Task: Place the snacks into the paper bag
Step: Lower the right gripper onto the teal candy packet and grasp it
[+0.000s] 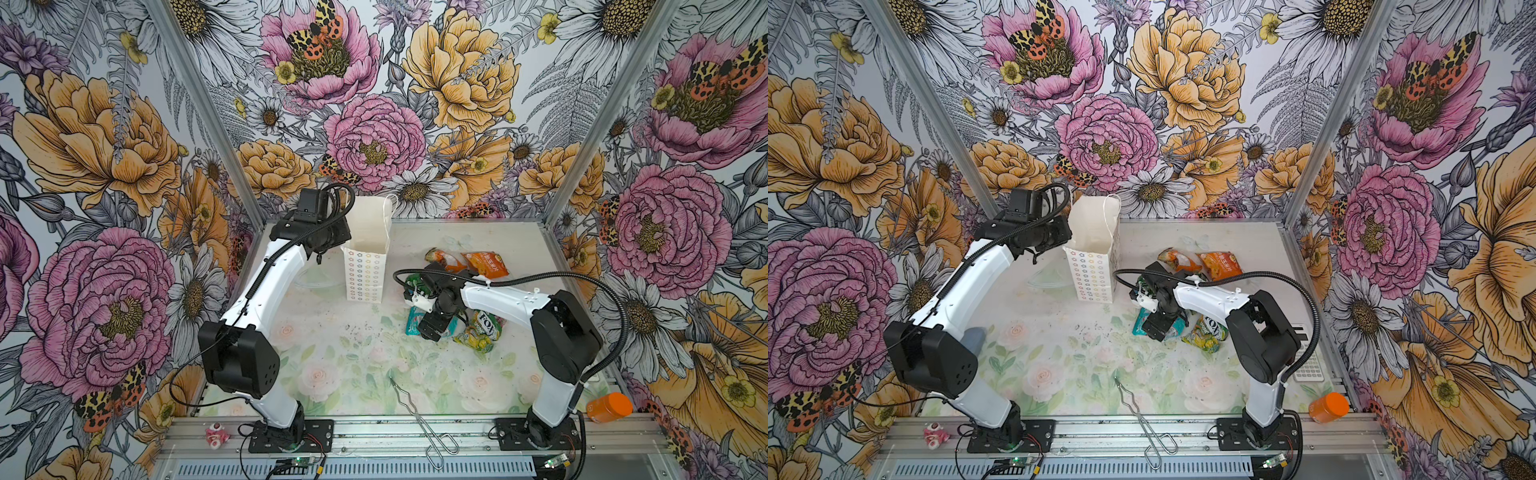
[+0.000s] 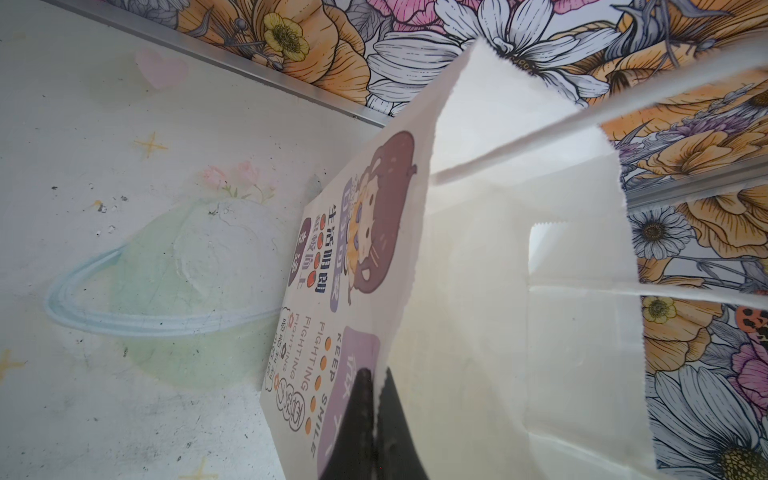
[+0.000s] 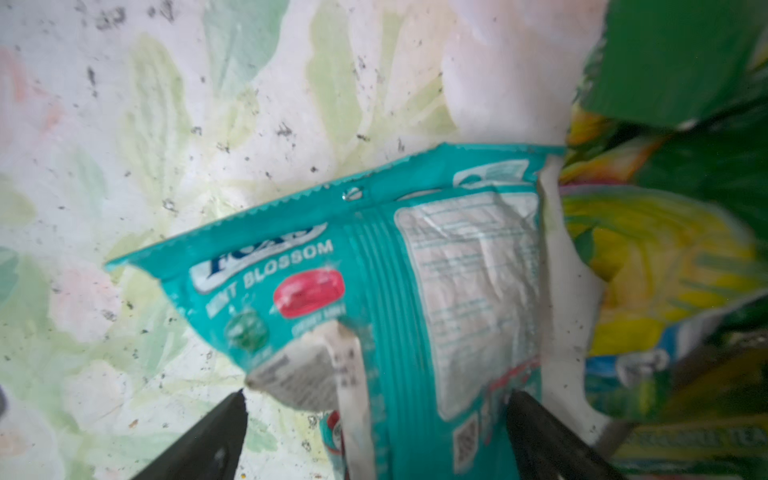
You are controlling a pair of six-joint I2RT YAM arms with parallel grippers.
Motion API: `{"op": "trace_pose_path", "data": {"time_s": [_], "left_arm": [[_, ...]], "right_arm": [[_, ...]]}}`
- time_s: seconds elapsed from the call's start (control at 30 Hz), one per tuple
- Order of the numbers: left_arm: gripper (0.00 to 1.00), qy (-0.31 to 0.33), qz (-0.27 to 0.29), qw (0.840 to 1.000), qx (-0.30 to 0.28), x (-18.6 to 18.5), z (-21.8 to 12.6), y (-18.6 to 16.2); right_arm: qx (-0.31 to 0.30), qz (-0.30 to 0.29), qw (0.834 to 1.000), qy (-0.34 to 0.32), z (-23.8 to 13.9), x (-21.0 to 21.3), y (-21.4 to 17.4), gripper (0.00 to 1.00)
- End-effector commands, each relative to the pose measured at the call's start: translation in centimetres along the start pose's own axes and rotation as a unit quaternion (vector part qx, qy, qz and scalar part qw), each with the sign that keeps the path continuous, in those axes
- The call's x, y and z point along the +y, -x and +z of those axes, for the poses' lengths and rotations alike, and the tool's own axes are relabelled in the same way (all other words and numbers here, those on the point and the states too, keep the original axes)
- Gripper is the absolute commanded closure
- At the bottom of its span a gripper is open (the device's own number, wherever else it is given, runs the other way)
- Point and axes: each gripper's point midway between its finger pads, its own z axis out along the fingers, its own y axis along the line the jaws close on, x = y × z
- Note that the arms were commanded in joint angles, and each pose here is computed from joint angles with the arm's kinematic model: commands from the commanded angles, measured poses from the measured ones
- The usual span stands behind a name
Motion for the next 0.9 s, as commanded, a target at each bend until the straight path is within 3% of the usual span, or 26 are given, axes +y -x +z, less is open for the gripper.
{"op": "trace_pose_path", "data": {"time_s": [0.0, 0.27, 0.43, 0.87], "left_arm": [[1.00, -0.025, -0.005, 1.000, -0.017, -1.2, -0.8, 0.6], [1.00, -0.023, -0.007, 1.000, -0.013, -0.9, -0.5, 0.3], [1.00, -0.023, -0.008, 1.000, -0.016, -0.8, -0.7, 0.4], [1.00, -0.026, -0.036, 0.999, -0.022, -0.1, -0.4, 0.1]], "right_arm": [[0.020, -0.009, 1.000, 0.005, 1.3, 0.3, 0.0, 0.01], [0.061, -0.005, 0.998, -0.020, 3.6, -0.5, -0.7, 0.02], [0.056, 0.008, 0.998, -0.031, 3.2, -0.9, -0.4, 0.08], [0.028, 0.017, 0.999, -0.024, 1.4, -0.3, 0.2, 0.47]]}}
